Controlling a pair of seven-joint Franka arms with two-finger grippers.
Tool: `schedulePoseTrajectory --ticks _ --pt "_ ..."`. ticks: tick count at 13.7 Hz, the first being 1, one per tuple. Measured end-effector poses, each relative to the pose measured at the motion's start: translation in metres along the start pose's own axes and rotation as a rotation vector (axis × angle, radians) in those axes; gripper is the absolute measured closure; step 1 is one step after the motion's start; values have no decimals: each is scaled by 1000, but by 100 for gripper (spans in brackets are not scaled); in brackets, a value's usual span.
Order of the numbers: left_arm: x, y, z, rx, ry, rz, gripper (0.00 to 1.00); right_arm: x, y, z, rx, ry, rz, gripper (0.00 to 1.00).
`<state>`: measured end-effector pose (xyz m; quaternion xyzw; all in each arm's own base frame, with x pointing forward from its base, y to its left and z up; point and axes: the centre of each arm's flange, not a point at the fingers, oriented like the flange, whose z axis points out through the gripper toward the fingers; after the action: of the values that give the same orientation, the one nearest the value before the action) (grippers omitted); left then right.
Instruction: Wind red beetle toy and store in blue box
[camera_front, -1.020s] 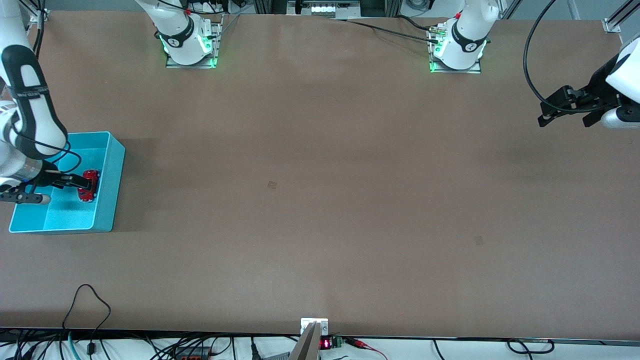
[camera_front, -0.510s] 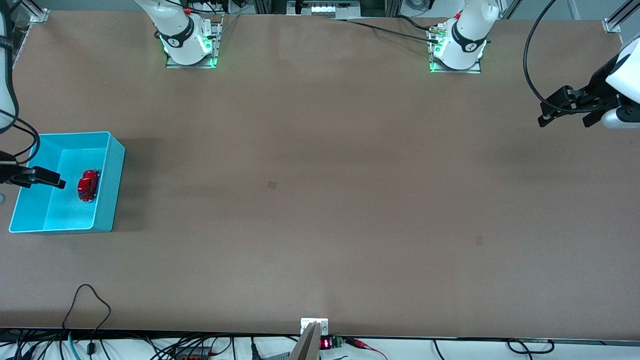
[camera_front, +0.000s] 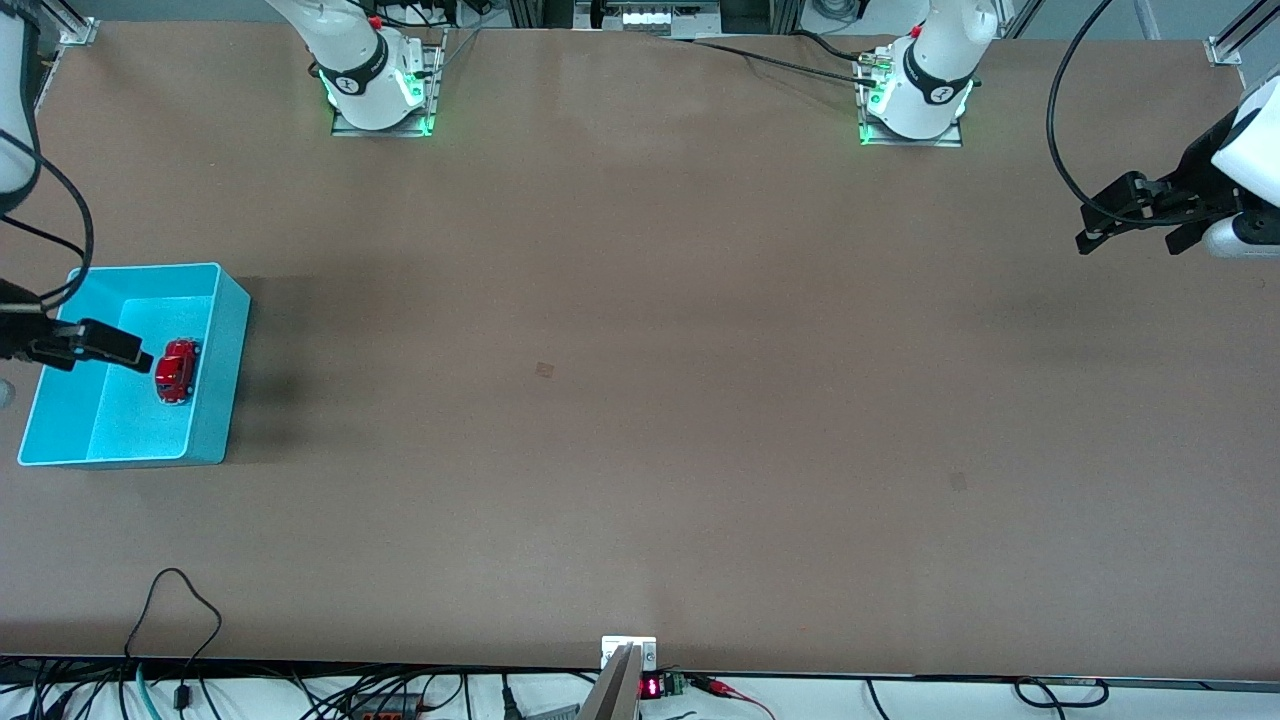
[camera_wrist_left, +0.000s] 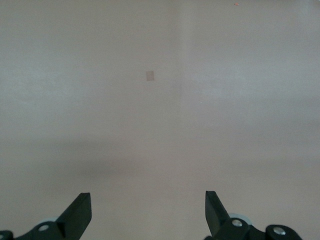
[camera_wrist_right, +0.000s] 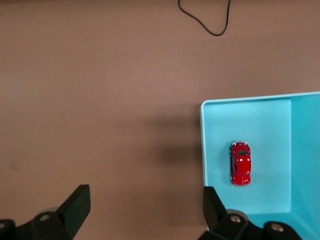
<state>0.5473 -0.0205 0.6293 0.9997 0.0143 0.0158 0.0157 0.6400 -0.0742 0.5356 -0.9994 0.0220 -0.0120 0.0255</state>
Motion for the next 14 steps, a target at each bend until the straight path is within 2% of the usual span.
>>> schedulePoseTrajectory --ticks 4,14 --pt "0 0 0 0 0 0 0 -26 -6 -42 0 -9 37 0" --pt "0 0 0 0 0 0 0 -40 -8 -31 -39 -65 26 0"
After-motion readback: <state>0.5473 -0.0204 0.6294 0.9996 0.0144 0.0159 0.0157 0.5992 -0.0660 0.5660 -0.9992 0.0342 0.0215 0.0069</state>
